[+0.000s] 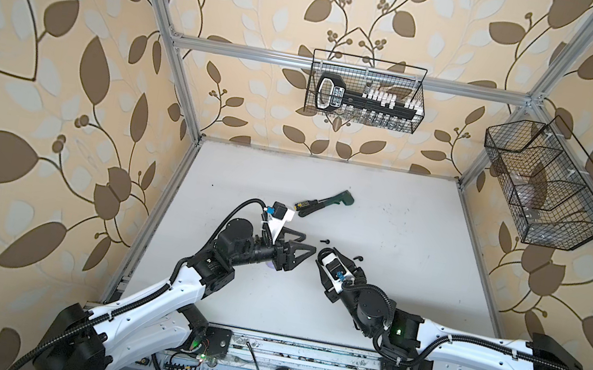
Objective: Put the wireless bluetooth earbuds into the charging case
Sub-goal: 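Lift the black case toward the left gripper while the left gripper approaches, then close the left gripper on the black case held by the right gripper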
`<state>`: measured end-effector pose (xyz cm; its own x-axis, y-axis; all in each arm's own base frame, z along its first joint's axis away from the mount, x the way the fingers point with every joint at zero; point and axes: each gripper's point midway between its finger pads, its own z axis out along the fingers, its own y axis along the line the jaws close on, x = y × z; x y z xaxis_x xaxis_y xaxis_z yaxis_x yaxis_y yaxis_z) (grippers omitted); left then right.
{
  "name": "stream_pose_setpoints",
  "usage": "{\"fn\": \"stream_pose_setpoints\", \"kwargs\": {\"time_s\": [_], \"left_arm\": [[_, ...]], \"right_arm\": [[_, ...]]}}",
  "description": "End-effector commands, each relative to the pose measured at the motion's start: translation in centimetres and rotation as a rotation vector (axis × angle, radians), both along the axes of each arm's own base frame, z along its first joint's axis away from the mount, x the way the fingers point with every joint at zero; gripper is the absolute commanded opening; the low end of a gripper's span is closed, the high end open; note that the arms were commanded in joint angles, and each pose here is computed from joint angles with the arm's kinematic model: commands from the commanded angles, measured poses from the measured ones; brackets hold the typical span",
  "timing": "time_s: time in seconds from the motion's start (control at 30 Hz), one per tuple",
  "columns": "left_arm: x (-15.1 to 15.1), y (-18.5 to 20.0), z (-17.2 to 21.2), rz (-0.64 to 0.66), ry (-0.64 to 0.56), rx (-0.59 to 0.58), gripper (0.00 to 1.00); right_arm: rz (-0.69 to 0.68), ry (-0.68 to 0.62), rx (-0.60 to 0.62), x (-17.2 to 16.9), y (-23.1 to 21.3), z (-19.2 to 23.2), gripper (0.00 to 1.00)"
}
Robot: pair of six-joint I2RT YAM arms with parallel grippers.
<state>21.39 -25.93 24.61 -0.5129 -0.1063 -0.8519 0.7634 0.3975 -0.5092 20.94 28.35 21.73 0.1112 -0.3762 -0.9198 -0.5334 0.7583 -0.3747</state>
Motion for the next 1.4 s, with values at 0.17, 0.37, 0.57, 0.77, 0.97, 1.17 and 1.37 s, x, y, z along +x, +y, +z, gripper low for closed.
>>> {"fn": "stream_pose_setpoints", "kwargs": {"time_s": [0.17, 0.37, 0.57, 0.77, 0.97, 1.17, 1.37], "left_arm": [[-2.8, -2.9, 1.6, -0.142, -0.126, 0.092, 0.61], [-3.3, -4.4, 0.4, -0.179, -0.118, 0.156, 0.59], [-3.6, -5.1, 0.0, -0.205, -0.111, 0.188, 0.57], [-3.4, -4.9, -0.2, -0.190, -0.110, 0.203, 0.56], [-3.4, -5.0, -0.2, -0.197, -0.103, 0.210, 0.55], [-2.4, -4.5, -0.3, -0.125, -0.091, 0.221, 0.55], [-3.0, -4.7, 0.1, -0.157, -0.099, 0.204, 0.52]], "right_arm": [[-0.050, -0.120, 0.013, -0.6, -2.1, 2.0, 0.00], [-0.038, -0.135, 0.041, -1.1, -2.8, 2.8, 0.00], [0.006, -0.133, 0.037, -1.6, -2.0, 2.8, 0.00], [0.001, -0.142, 0.015, -1.6, -1.8, 2.6, 0.00], [0.013, -0.144, -0.014, -1.7, -1.4, 2.2, 0.00], [0.016, -0.139, -0.049, -1.6, -0.7, 1.6, 0.00], [0.010, -0.138, -0.049, -1.5, -0.6, 1.6, 0.00]]}}
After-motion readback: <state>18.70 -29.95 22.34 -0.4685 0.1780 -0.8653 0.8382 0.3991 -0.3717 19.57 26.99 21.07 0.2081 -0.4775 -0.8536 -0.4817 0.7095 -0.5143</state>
